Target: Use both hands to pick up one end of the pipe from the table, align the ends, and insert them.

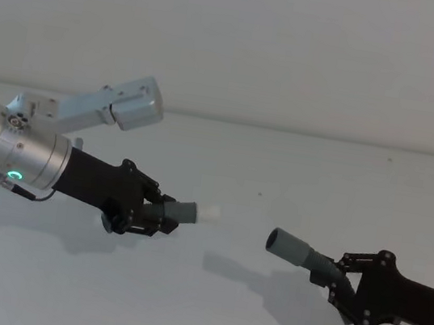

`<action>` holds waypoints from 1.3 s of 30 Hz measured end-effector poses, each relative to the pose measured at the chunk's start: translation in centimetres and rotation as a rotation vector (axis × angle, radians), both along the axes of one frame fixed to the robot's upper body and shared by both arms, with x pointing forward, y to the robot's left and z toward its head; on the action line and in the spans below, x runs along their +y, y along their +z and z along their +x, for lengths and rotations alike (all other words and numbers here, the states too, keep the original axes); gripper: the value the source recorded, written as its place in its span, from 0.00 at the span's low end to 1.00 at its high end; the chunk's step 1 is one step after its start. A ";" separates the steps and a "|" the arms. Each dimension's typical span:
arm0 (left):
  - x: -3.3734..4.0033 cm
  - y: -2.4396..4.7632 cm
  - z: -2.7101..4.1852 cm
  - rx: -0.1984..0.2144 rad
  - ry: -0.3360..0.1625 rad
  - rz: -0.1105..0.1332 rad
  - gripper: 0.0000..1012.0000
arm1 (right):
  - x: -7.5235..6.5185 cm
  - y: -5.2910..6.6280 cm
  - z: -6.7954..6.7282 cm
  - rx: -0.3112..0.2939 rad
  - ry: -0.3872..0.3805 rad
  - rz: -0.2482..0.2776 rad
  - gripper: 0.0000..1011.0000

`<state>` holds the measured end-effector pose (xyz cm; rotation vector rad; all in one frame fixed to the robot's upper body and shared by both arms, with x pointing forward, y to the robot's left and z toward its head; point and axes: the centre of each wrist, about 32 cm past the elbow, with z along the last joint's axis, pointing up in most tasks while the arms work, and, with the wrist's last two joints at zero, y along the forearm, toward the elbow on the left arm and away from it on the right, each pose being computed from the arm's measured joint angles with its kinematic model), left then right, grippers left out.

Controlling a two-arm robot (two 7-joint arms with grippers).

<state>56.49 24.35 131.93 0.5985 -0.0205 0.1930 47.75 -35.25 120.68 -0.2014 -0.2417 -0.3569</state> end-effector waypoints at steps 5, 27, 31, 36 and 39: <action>-0.02 0.14 -0.03 0.011 -0.022 0.005 0.35 | -0.3 0.1 0.0 -0.021 0.023 -0.009 0.15; -0.91 0.78 0.72 0.028 -0.112 0.019 0.35 | 0.3 -0.4 -1.0 -0.128 0.018 -0.091 0.15; -1.09 0.75 0.95 0.028 -0.121 0.017 0.35 | 0.7 -0.5 -1.0 -0.138 0.009 -0.101 0.15; -1.26 0.68 1.21 0.030 -0.130 0.013 0.35 | 1.1 -0.7 -1.1 -0.144 -0.003 -0.110 0.15; -1.31 0.63 1.34 0.032 -0.135 0.010 0.35 | 1.4 -0.8 -1.1 -0.144 -0.014 -0.117 0.15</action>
